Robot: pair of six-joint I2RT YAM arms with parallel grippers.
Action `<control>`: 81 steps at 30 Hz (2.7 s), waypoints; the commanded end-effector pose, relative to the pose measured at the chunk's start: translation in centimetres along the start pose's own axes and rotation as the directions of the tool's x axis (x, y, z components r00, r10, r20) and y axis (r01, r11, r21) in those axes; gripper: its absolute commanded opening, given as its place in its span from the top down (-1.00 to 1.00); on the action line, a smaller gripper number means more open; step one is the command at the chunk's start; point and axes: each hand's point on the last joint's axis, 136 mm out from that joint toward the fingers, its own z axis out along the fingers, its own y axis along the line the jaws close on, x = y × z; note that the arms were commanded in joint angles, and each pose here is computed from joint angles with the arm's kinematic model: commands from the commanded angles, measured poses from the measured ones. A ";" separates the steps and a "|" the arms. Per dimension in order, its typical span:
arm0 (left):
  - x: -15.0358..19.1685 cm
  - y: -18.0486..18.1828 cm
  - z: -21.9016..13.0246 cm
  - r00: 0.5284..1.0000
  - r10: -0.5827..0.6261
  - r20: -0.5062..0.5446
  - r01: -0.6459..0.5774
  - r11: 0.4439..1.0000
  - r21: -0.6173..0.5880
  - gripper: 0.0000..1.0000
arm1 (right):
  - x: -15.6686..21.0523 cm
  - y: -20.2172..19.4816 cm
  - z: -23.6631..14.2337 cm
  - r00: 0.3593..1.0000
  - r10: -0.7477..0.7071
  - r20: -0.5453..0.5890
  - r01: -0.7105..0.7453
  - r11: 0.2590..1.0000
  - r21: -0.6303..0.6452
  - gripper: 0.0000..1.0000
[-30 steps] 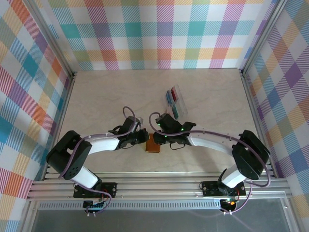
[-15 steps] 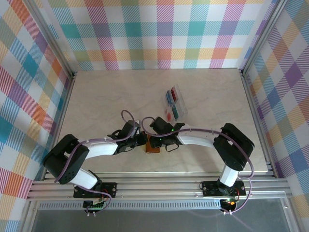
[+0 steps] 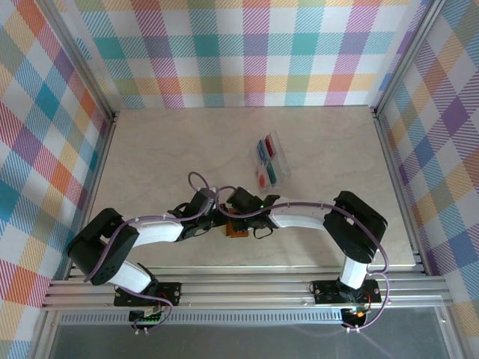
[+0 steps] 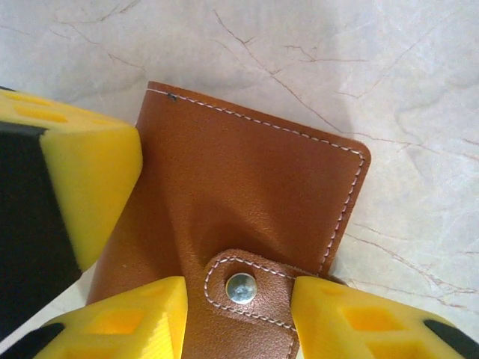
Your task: Put the credit cards into the card holder
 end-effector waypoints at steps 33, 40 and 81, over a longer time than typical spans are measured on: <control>4.8 3.5 0.4 0.996 0.054 -0.072 -0.065 0.986 -0.151 1.00 | 0.4 -9.5 -2.7 0.958 0.247 0.145 -0.264 0.958 0.113 0.41; 4.8 3.6 0.1 0.996 0.060 -0.067 -0.070 0.984 -0.163 1.00 | -1.9 -6.9 -7.7 0.957 0.113 0.266 -0.158 0.975 0.154 0.26; 6.3 6.1 1.3 0.994 0.045 -0.095 -0.067 0.970 -0.232 1.00 | -1.3 -2.0 -1.9 0.966 0.259 -0.020 -0.253 0.919 -0.301 0.44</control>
